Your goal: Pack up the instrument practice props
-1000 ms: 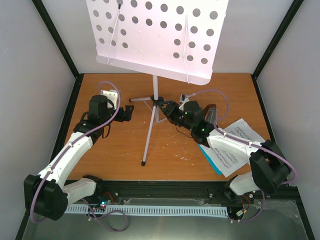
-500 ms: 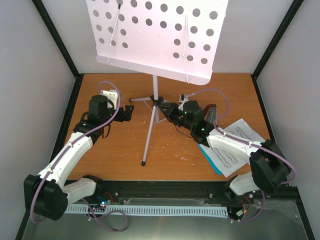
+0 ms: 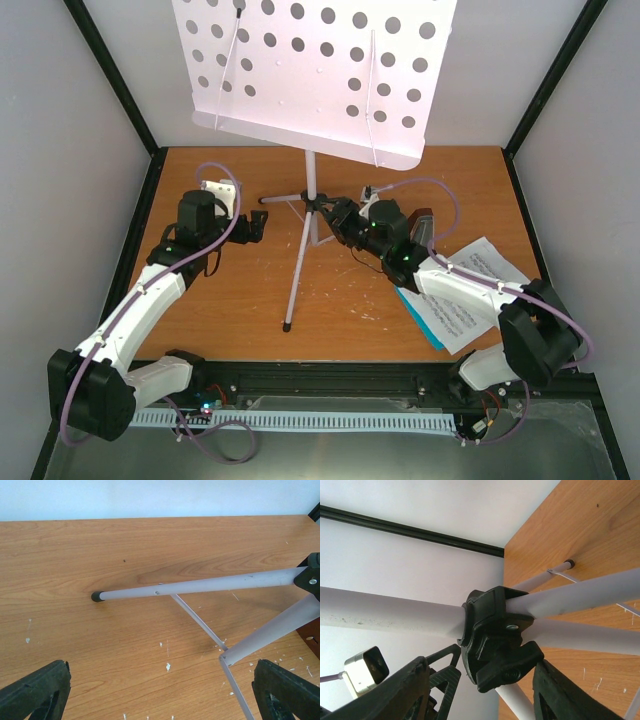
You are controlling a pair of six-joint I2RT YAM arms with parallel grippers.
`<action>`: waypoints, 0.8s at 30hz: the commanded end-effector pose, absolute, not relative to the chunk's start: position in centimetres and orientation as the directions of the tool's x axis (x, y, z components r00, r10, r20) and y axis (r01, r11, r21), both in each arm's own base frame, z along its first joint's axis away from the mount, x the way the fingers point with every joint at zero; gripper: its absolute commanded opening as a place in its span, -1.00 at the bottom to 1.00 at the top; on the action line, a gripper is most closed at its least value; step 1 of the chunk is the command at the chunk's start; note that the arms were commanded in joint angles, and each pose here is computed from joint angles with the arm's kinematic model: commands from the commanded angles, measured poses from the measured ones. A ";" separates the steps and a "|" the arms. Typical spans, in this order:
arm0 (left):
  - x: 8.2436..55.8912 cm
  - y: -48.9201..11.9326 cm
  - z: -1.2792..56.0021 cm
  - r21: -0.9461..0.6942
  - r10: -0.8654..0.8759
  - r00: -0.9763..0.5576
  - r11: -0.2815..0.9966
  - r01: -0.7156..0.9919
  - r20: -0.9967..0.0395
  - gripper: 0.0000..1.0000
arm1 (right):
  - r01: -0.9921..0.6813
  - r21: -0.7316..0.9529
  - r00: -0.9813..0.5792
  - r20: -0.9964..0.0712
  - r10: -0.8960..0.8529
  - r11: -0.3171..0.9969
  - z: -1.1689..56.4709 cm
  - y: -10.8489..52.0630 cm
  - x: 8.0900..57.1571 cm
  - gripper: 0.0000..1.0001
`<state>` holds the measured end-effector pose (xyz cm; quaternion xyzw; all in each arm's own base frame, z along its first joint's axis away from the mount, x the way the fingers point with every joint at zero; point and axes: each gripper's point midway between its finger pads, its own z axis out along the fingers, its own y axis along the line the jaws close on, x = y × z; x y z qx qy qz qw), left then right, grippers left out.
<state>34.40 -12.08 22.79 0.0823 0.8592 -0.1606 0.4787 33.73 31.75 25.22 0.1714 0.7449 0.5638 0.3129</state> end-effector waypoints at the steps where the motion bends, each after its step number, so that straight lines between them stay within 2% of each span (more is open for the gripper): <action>1: 34.4 -12.0 23.9 -0.197 -0.020 -0.501 0.932 0.304 -0.865 0.99 | -0.081 0.960 -0.724 -0.242 0.646 0.269 25.8 31.5 34.7 0.07; 12: 34.3 -12.0 23.8 -0.195 -0.016 -0.502 0.931 0.308 -0.865 0.99 | -0.054 0.959 -0.717 -0.232 0.657 0.280 24.5 30.9 35.3 -0.23; 20: 34.4 -12.0 23.7 -0.194 -0.015 -0.503 0.932 0.306 -0.864 0.99 | -0.058 0.957 -0.722 -0.236 0.650 0.283 24.3 30.9 35.4 -0.56; 24: 34.4 -12.0 23.7 -0.194 -0.015 -0.503 0.932 0.306 -0.864 0.99 | -0.060 0.958 -0.719 -0.237 0.654 0.281 24.2 30.7 35.4 -0.65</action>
